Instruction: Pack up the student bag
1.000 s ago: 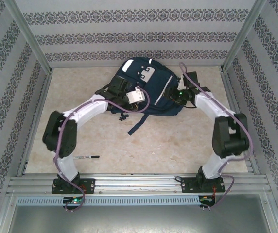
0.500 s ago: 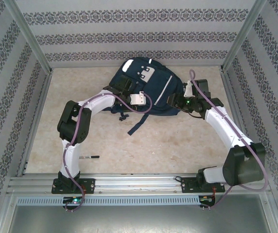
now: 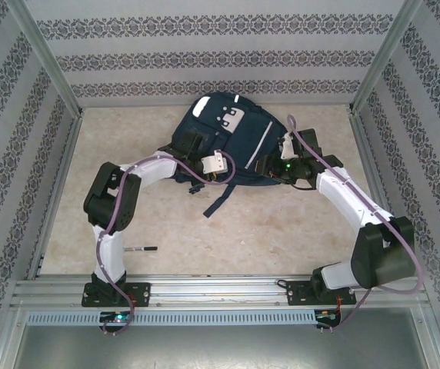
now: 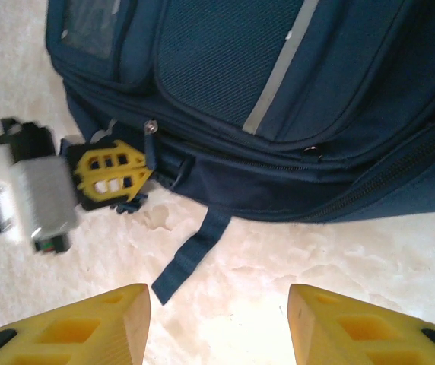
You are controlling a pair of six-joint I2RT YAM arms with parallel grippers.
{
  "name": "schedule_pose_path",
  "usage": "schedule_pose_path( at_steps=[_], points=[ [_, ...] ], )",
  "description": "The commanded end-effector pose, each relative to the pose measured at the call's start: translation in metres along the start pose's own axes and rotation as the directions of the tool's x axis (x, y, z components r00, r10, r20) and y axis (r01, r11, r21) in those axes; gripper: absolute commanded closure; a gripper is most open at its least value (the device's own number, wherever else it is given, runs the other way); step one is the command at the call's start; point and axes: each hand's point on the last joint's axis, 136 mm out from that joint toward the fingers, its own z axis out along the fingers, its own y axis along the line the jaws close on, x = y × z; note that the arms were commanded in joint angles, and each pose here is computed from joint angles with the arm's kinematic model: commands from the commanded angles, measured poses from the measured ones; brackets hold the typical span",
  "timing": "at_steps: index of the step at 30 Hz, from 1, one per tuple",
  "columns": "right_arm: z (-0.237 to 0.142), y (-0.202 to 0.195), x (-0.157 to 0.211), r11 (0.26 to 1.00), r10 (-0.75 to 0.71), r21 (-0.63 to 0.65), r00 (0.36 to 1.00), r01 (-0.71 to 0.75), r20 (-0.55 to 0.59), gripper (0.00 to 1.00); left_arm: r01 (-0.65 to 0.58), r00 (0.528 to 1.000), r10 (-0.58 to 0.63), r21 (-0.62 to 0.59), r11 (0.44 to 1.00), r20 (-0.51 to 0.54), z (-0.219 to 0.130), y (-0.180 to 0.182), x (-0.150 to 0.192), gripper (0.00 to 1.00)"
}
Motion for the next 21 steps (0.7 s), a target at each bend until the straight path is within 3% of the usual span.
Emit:
schedule_pose_path(
  at_steps=[1, 5, 8, 11, 14, 18, 21],
  points=[
    [0.013, -0.002, 0.012, 1.000, 0.018, 0.021, 0.999, -0.018, -0.046, 0.49, 0.027, 0.993, -0.036, 0.074, 0.997, 0.114, -0.017, -0.039, -0.037, 1.00],
    [0.029, 0.010, 0.023, 1.000, -0.020, 0.015, 0.996, 0.022, -0.085, 0.50, 0.043, 0.973, -0.067, 0.111, 0.993, 0.219, -0.037, -0.063, -0.065, 1.00],
    [0.047, 0.024, 0.032, 0.999, -0.043, 0.013, 0.993, 0.045, -0.114, 0.50, 0.054, 0.948, -0.075, 0.077, 0.996, 0.309, -0.066, -0.061, -0.087, 0.98],
    [0.067, 0.040, 0.040, 0.994, -0.095, 0.039, 0.987, 0.101, -0.133, 0.50, -0.032, 0.947, 0.015, 0.047, 0.998, 0.321, -0.095, -0.066, -0.097, 0.82],
    [0.084, 0.047, 0.053, 0.988, -0.115, 0.081, 0.981, 0.129, -0.153, 0.51, -0.061, 0.954, 0.060, -0.003, 0.998, 0.294, -0.113, -0.062, -0.089, 0.65],
    [0.092, 0.055, 0.071, 0.988, -0.114, 0.084, 0.974, 0.132, -0.198, 0.51, -0.046, 0.958, 0.049, -0.017, 0.999, 0.284, -0.126, -0.054, -0.064, 0.58],
    [0.089, 0.054, 0.083, 0.984, -0.109, 0.119, 0.971, 0.136, -0.213, 0.51, -0.080, 0.971, 0.077, 0.005, 0.997, 0.227, -0.116, -0.054, -0.036, 0.57]
  ],
)
